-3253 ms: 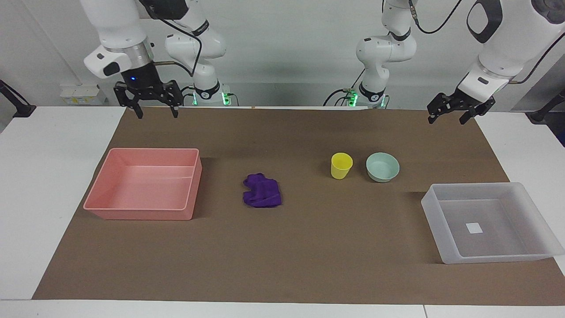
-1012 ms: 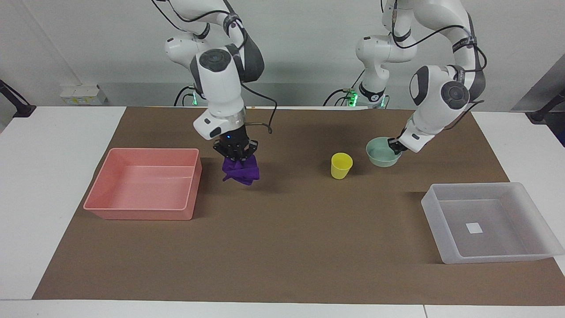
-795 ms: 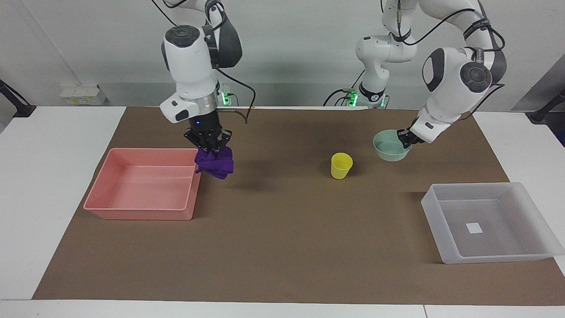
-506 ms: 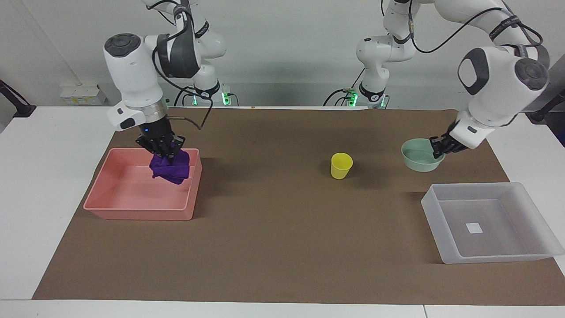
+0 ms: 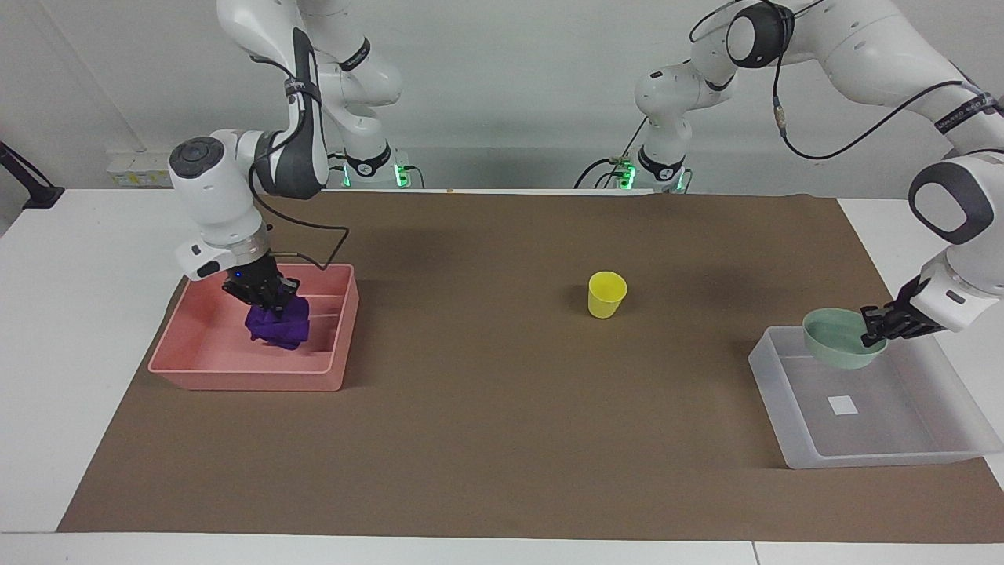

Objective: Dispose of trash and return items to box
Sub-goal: 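Carry the bowl to the clear bin while the right gripper drops the cloth, then release the bowl with the left gripper while the right gripper withdraws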

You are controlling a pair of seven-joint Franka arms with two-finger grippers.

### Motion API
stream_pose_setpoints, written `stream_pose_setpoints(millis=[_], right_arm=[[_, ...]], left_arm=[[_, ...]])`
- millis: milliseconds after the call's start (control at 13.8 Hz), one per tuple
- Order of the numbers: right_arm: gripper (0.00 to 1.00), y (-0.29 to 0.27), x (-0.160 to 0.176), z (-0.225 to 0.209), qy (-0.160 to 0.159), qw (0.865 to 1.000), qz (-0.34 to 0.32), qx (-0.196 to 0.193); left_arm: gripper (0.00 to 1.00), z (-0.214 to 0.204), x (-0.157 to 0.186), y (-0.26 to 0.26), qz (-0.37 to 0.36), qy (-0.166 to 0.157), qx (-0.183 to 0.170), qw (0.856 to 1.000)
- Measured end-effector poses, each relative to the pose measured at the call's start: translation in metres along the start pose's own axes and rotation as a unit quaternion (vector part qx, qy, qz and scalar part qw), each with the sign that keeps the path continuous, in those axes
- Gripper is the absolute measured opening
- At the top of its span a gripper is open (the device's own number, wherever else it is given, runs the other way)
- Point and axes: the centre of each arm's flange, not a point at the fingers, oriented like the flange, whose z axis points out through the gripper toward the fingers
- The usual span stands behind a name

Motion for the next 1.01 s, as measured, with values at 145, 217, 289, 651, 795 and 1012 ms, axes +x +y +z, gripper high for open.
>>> stream_pose_setpoints(millis=[145, 217, 289, 651, 795, 1012], right_arm=[[0.26, 0.003, 0.001, 0.011, 0.003, 1.0, 0.002, 0.0], [0.36, 0.002, 0.001, 0.012, 0.004, 1.0, 0.002, 0.0], [0.49, 0.001, 0.002, 0.011, 0.006, 1.0, 0.001, 0.0], [1.0, -0.02, 0.016, -0.04, 0.021, 1.0, -0.002, 0.003], [1.0, -0.049, 0.017, -0.069, 0.011, 1.0, 0.019, 0.005], [1.0, -0.076, 0.012, -0.116, 0.003, 0.999, 0.036, 0.006]], left_arm=[[0.04, 0.03, 0.009, -0.012, 0.002, 0.012, 0.004, 1.0], [0.04, 0.043, 0.012, -0.013, 0.003, 0.01, 0.003, 1.0], [0.04, 0.056, 0.014, -0.013, 0.003, 0.005, 0.0, 1.0], [0.22, 0.089, 0.018, -0.018, 0.001, 0.001, -0.002, 1.0], [0.44, 0.083, 0.02, -0.019, 0.001, 0.007, 0.001, 1.0], [0.81, 0.049, 0.024, -0.011, 0.008, 0.017, 0.002, 1.0]])
